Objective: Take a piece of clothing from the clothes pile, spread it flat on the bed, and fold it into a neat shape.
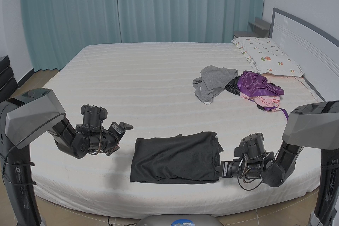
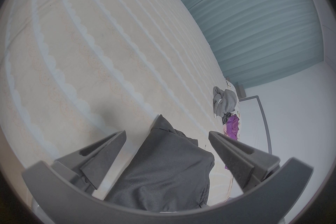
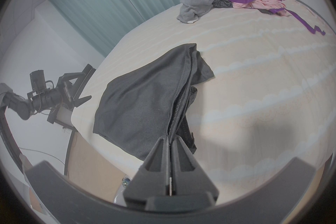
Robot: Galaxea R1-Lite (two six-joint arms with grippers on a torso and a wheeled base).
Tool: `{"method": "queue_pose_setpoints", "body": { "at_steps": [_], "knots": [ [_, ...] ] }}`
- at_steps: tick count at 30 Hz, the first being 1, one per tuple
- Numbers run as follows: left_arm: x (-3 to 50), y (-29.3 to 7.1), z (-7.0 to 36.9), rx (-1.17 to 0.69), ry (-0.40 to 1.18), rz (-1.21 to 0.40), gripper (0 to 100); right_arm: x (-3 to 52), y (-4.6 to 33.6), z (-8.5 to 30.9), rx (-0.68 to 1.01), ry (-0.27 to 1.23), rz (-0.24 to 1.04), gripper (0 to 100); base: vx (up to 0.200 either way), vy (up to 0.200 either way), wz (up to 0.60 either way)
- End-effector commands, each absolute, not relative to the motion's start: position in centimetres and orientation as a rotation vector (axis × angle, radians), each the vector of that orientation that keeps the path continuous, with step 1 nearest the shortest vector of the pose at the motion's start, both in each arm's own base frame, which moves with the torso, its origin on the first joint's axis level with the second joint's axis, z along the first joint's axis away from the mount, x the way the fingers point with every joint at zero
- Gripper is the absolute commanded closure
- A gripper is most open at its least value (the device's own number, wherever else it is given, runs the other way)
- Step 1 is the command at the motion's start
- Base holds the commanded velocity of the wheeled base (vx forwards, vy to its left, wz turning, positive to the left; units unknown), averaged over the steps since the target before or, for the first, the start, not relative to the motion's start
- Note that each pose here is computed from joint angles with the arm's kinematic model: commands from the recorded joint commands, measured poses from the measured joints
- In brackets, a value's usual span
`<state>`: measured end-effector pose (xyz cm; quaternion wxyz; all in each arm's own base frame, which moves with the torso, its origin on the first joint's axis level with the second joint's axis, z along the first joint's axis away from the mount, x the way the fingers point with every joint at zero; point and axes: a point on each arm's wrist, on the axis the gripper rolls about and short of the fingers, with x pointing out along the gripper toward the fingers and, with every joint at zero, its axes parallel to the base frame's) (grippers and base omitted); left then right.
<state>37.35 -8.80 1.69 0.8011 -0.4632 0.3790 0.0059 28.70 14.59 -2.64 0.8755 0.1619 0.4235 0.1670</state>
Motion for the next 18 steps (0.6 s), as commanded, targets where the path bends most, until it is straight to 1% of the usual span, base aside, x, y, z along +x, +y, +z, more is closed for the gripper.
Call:
{"method": "queue_pose_setpoints", "body": {
  "at_steps": [1, 4, 18],
  "knots": [
    [37.3, -8.8, 1.6, -0.993, 0.816, 0.016, 0, 28.4, 14.1, -2.2, 0.321, 0.876, 0.349, 100, 0.000, 0.000, 0.00],
    [37.3, -8.8, 1.6, -0.994, 0.815, 0.015, 0, 28.3, 13.2, -2.2, 0.283, 0.875, 0.349, 100, 0.000, 0.000, 0.00],
    [37.3, -8.8, 1.6, -0.993, 0.816, 0.016, 0, 28.3, 12.5, -2.5, 0.286, 0.889, 0.335, 100, 0.000, 0.000, 0.00]
  ]
}}
